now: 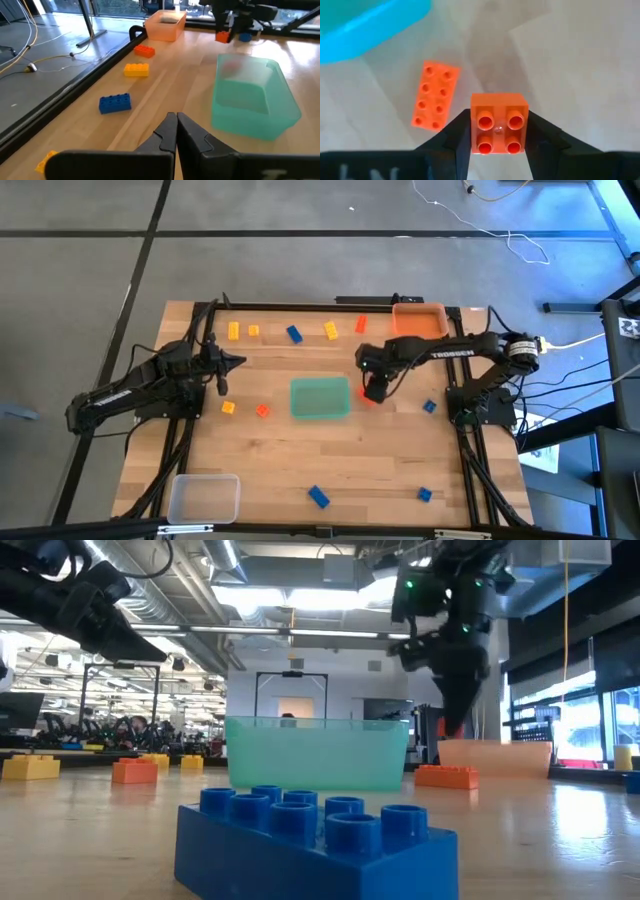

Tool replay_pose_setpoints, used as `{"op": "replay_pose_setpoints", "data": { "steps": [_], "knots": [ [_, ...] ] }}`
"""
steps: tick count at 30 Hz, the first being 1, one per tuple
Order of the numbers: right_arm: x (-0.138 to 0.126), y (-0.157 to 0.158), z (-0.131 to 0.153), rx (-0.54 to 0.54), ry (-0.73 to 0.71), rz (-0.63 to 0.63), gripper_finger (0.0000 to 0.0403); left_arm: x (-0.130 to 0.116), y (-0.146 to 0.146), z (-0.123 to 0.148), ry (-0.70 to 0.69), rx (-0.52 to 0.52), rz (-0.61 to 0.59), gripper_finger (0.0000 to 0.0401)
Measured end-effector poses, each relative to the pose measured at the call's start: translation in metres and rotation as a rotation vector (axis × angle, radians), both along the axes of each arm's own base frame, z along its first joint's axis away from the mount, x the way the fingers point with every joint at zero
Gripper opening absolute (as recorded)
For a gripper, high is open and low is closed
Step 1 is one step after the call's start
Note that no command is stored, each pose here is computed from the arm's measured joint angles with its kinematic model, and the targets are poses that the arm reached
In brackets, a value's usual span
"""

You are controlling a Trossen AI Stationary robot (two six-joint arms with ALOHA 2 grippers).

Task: Sort & place blocks by color
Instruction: Put the orange game piece into the orange bin

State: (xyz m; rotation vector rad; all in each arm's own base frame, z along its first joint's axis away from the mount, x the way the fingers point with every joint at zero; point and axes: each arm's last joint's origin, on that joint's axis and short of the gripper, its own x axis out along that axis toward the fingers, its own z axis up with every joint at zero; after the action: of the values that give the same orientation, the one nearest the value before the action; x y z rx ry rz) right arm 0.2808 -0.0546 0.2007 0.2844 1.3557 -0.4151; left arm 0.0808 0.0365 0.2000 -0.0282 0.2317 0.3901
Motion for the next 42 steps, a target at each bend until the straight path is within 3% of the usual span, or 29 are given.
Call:
{"op": "replay_pose_setpoints", "data": {
  "steps": [6,13,23,28,35,42],
  "knots": [
    [0.002,-0.023,0.034,-0.068,0.005,-0.126,0.0139,0.000,0.001,0.026,-0.002,0.017,0.014,0.0000],
    [-0.009,-0.057,0.057,-0.131,0.023,-0.383,0.0139,0.008,0.007,0.067,0.168,-0.024,0.079,0.0000],
    [-0.045,-0.121,0.055,-0.162,0.019,-0.752,0.0139,0.055,0.030,0.112,0.371,-0.087,0.107,0.0000],
    [-0.066,-0.154,0.053,-0.177,-0.005,-0.886,0.0139,0.078,0.039,0.123,0.439,-0.061,0.076,0.0000],
    [-0.084,-0.186,0.037,-0.155,0.045,-0.921,0.0139,0.104,0.045,0.142,0.491,-0.047,0.031,0.0000],
    [-0.077,-0.204,0.003,-0.112,0.117,-0.862,0.0139,0.117,0.041,0.152,0.483,-0.028,-0.001,0.0000]
  ]
}}
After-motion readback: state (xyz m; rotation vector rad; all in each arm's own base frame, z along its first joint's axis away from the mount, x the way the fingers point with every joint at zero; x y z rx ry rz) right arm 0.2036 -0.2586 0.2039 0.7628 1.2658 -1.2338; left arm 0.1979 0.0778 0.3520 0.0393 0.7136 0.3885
